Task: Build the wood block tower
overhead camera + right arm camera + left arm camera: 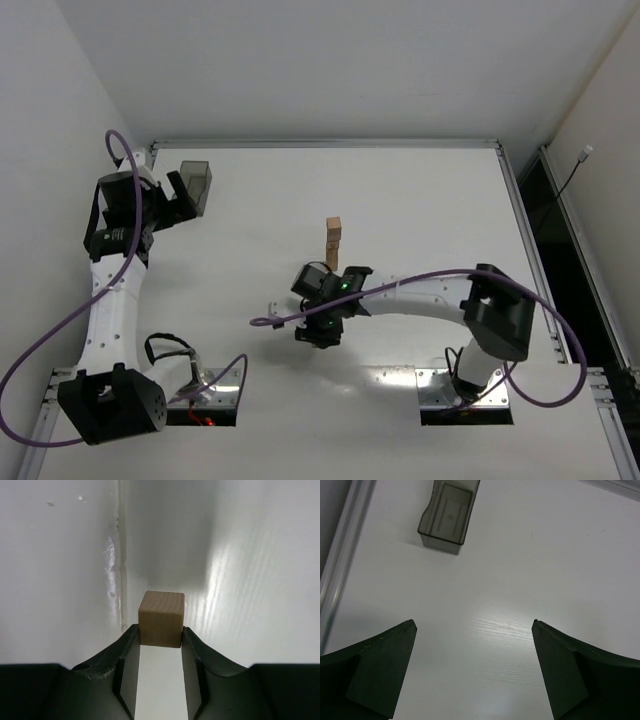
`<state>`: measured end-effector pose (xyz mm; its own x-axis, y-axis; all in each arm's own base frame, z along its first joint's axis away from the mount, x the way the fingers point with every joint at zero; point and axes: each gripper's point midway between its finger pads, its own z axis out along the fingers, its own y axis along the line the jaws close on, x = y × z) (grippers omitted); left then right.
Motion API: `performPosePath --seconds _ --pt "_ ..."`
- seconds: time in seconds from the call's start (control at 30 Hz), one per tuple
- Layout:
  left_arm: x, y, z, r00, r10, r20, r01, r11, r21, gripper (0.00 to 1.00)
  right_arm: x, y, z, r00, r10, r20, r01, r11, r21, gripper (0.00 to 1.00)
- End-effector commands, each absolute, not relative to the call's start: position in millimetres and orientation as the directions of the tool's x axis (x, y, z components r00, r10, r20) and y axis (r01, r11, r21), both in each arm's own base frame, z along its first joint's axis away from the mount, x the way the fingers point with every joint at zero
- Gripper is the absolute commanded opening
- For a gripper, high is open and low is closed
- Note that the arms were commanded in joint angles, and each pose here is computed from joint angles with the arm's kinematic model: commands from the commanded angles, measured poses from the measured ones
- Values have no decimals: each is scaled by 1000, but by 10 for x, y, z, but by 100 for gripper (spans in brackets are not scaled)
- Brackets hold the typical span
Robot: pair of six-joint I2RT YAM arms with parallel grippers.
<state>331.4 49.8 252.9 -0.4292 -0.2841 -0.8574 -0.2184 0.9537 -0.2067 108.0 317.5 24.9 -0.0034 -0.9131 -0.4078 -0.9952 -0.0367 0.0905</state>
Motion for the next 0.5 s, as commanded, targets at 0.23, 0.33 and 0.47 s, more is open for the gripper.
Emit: performPosePath --seconds 0.23,0.33,0.47 --pt "3240 -5 2551 -461 -160 -873 127 962 -242 99 1273 2999 1821 355 -701 -619 -922 -371 -110 0" --pt "3257 -131 2484 -491 -155 -857 196 939 -282 99 1378 2837 2065 418 -692 -588 -899 -406 -162 0" --pt "3317 -206 2486 -508 -137 -850 255 919 -300 99 1598 2728 2355 427 -695 -579 -903 -361 -233 0"
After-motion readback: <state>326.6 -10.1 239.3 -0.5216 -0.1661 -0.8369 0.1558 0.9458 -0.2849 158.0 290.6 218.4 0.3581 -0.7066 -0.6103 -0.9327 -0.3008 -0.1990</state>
